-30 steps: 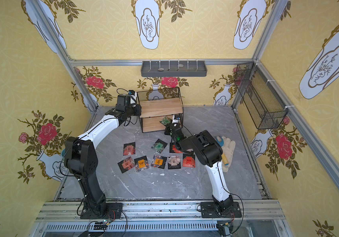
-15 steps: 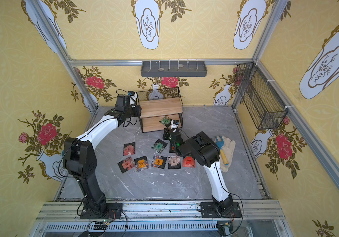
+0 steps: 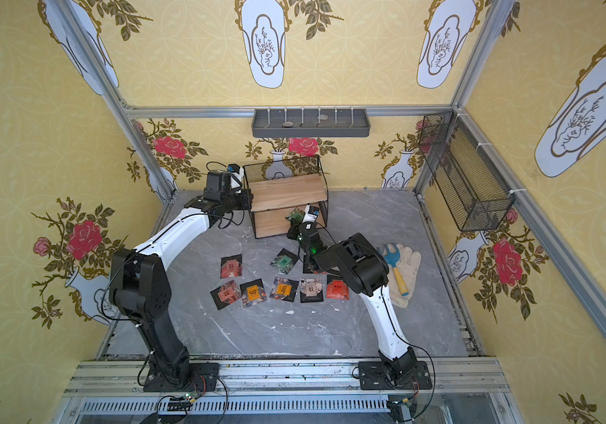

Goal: Remove the tea bags from the shelf
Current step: Pick up the tea bag from the shelf.

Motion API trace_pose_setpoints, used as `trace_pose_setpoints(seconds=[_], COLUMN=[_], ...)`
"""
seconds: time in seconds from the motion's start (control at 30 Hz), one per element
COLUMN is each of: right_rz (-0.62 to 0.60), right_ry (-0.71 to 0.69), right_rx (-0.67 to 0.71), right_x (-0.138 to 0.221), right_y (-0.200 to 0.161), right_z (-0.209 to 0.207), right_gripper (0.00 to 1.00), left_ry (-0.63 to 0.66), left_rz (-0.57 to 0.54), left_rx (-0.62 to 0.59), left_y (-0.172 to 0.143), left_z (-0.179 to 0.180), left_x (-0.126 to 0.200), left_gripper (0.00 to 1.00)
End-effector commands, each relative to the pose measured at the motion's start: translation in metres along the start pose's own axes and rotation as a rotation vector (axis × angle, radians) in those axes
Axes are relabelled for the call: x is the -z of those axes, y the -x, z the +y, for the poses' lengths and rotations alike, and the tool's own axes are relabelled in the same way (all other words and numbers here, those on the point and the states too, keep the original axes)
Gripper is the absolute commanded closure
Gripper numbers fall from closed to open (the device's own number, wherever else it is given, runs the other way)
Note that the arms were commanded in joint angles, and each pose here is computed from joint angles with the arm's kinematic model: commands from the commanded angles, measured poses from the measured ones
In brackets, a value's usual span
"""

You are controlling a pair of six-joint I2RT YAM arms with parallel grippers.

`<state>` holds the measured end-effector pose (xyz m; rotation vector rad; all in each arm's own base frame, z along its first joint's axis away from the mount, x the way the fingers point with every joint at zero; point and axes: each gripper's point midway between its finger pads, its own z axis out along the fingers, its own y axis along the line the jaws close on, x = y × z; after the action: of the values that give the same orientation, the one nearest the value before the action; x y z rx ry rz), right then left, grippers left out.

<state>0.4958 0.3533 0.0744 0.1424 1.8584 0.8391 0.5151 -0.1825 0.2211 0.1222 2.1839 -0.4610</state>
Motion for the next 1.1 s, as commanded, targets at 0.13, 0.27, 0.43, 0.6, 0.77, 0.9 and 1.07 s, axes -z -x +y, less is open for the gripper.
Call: trace_pose_setpoints(seconds=[0.13, 0.27, 0.43, 0.6, 0.77, 0.9, 1.07], right_rz=[0.038, 0.105, 0.198, 0.257, 0.310, 0.331, 0.310], right_ry=[-0.072, -0.081, -0.114, -0.133, -0.107, -0.086, -0.049], right_rx=[-0.068, -0.103, -0.118, -0.146, -0.147, -0.151, -0.136], right_x=[-0.012, -0.017, -0.017, -0.010, 0.001, 0.011, 0.019], right_y=[-0.004, -0.015, -0.034, -0.045, -0.056, -0.060, -0.050], right_z=[-0.023, -0.031, -0.037, -0.040, -0.035, -0.033, -0.023], right_gripper=[0.85, 0.85, 0.86, 0.88, 0.90, 0.91, 0.90], left_ry=[-0.042, -0.048, -0.053, -0.050, -0.042, -0.037, -0.035], left_rz=[-0.039, -0.042, -0.048, -0.051, -0.052, -0.048, -0.049], left_rx=[0.011, 0.008, 0.011, 0.010, 0.008, 0.009, 0.006], left_y=[0.011, 0.013, 0.014, 0.015, 0.014, 0.013, 0.014], left_z=[-0.009, -0.011, -0.012, -0.012, -0.010, -0.009, -0.009], left_x=[0.008, 0.009, 0.011, 0.010, 0.009, 0.008, 0.009], left_gripper=[1.00, 1.00, 1.00, 1.00, 1.00, 1.00, 1.00])
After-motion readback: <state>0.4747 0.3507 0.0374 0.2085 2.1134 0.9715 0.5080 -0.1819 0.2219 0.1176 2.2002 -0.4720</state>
